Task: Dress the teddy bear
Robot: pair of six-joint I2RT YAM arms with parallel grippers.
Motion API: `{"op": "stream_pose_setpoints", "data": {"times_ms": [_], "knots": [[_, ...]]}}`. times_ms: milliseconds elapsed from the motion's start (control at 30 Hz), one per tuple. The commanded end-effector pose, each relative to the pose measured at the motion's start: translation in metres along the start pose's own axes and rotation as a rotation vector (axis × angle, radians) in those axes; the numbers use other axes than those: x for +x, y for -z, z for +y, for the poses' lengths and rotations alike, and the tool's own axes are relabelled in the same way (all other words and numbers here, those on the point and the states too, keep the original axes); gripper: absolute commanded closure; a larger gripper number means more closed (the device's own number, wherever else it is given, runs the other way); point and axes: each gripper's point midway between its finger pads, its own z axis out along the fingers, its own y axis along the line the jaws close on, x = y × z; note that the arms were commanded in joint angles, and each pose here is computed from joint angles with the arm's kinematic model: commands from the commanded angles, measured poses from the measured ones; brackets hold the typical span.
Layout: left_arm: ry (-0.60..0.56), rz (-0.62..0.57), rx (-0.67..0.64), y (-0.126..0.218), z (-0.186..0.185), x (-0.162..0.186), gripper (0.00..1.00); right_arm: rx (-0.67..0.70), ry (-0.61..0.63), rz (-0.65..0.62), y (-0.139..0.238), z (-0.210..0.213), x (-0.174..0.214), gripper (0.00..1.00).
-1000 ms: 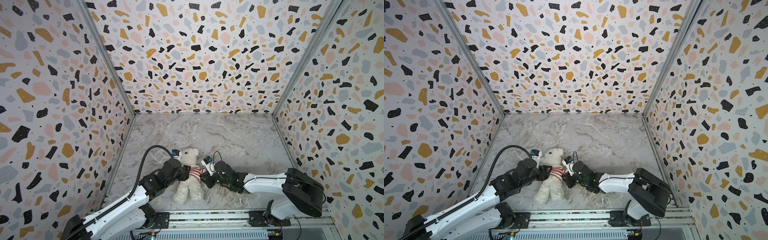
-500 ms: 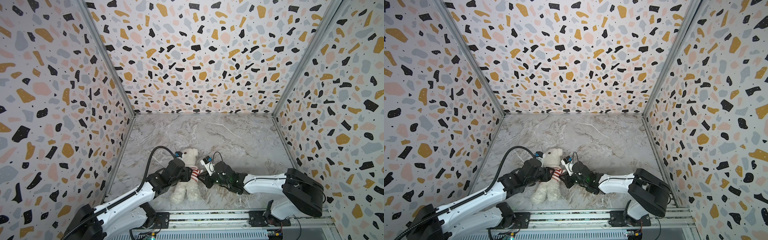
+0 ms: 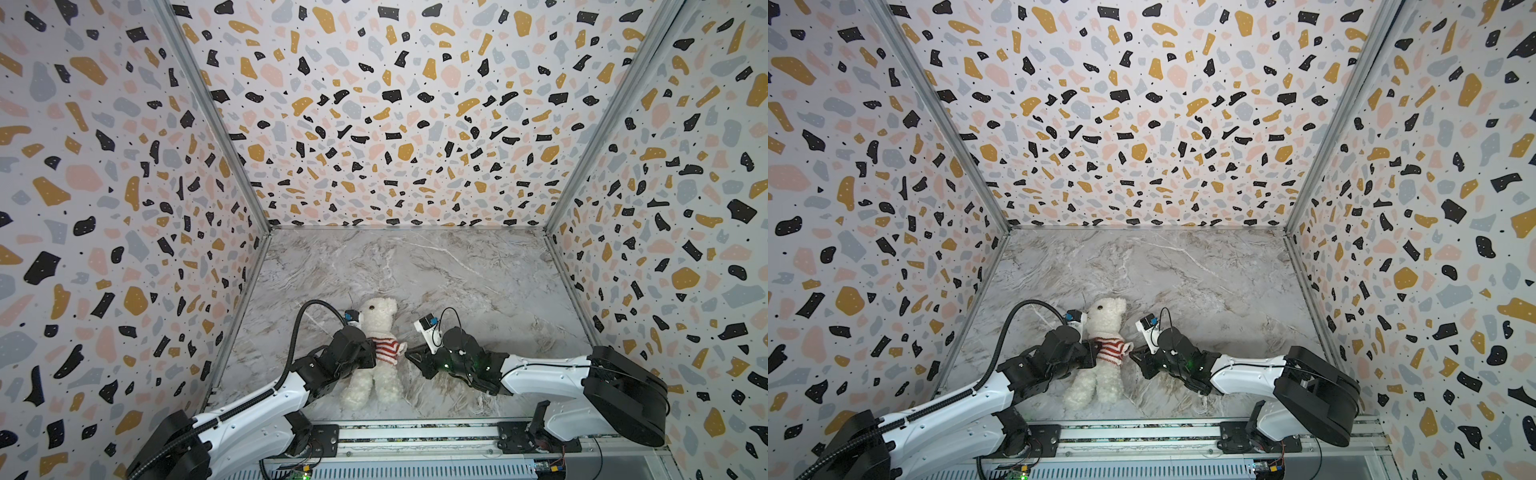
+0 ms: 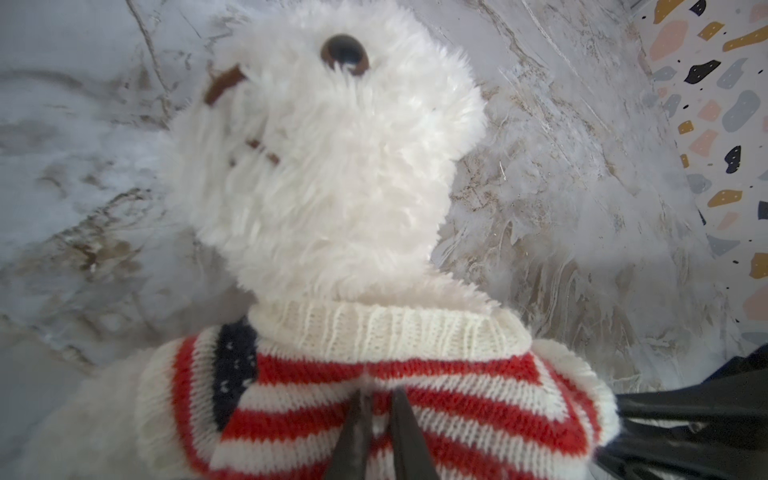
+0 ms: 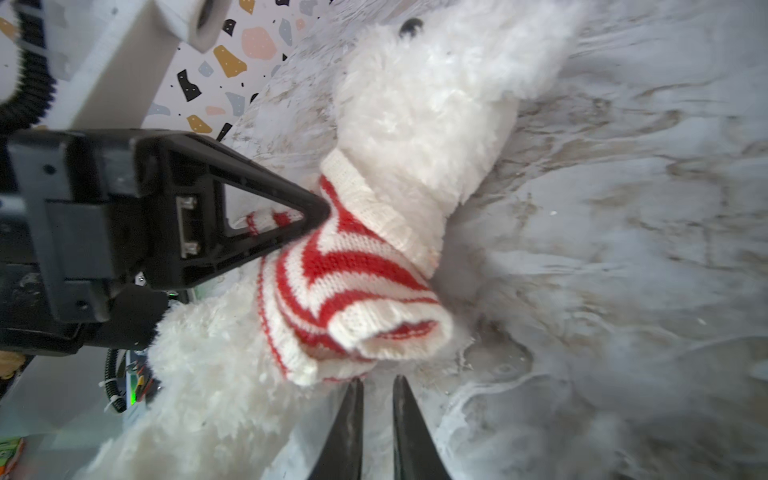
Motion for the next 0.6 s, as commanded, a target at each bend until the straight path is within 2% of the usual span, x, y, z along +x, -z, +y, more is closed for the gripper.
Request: {"op": "stream_pose_setpoints", "data": {"times_ms": [0, 267, 567], "knots": [[-0.002, 0.065, -0.080, -0.003, 0.026, 0.022, 0.94, 0.014, -0.008, -0.037, 0.004, -0.004, -0.011, 0.88], [0.005, 0.062, -0.072, -0.002, 0.028, 0.024, 0.98, -0.028, 0.009, -0.040, -0.008, 0.006, -0.021, 0.98], [0.006, 0.070, -0.069, -0.004, 0.030, 0.028, 1.00, -0.058, 0.022, -0.035, -0.019, 0.014, -0.026, 0.99]]}}
